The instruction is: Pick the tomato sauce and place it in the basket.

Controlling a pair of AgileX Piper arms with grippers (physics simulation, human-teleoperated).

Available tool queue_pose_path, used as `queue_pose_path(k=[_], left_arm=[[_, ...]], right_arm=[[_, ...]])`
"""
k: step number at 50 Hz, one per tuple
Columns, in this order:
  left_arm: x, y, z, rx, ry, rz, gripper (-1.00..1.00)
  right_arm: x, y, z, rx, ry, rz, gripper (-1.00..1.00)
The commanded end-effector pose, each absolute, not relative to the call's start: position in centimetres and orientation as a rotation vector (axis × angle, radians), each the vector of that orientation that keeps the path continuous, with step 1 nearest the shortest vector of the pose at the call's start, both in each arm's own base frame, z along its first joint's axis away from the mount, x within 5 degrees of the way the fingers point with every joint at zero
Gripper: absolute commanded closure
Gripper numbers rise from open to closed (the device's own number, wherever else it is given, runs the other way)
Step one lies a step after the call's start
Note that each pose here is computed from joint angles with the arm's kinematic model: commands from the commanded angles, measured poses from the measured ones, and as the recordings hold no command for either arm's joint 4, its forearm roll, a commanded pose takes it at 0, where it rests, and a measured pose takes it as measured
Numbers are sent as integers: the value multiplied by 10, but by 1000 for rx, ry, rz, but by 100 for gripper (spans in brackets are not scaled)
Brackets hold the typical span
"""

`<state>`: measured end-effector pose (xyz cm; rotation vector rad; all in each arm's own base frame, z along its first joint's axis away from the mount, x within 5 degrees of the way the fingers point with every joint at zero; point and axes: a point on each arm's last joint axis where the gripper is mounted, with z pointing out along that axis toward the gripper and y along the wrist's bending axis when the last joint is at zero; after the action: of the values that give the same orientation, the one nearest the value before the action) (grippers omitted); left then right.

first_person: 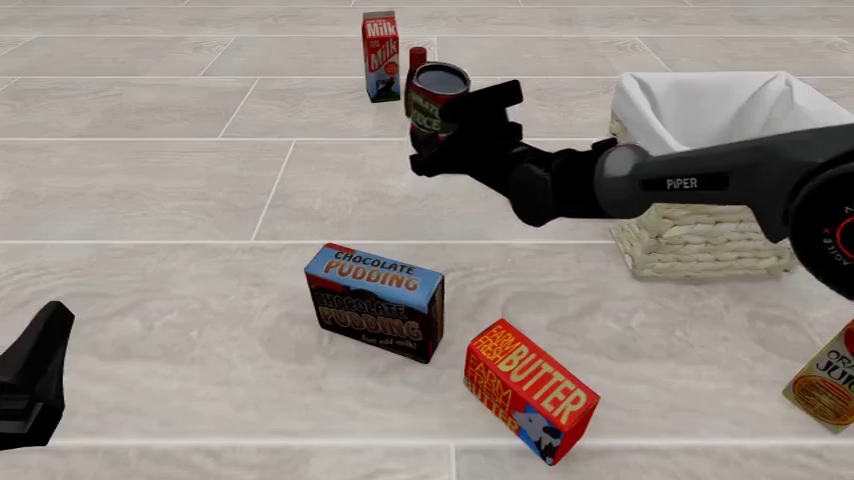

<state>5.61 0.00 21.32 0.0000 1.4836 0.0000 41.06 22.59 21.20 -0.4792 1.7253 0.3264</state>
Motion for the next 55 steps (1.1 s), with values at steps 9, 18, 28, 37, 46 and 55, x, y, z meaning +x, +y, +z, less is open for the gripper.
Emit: queue_pose_path(k=[9,18,28,37,46,55], left_arm=[[56,0,213,0,1484,0,-100],[56,0,213,0,1484,0,-100],[56,0,213,0,1484,0,-100],[56,0,213,0,1484,0,-100],[56,0,213,0,1484,0,-100],[56,0,213,0,1484,0,-100]], right_arm=[[407,197,257,-447,1720,284,100],[407,180,267,-435,1719,245,100],[404,167,271,-440,1736,206,100],[395,156,288,-424,1721,195,100],[385,146,301,-414,1710,181,100],[372,130,314,-389,1694,162,100]])
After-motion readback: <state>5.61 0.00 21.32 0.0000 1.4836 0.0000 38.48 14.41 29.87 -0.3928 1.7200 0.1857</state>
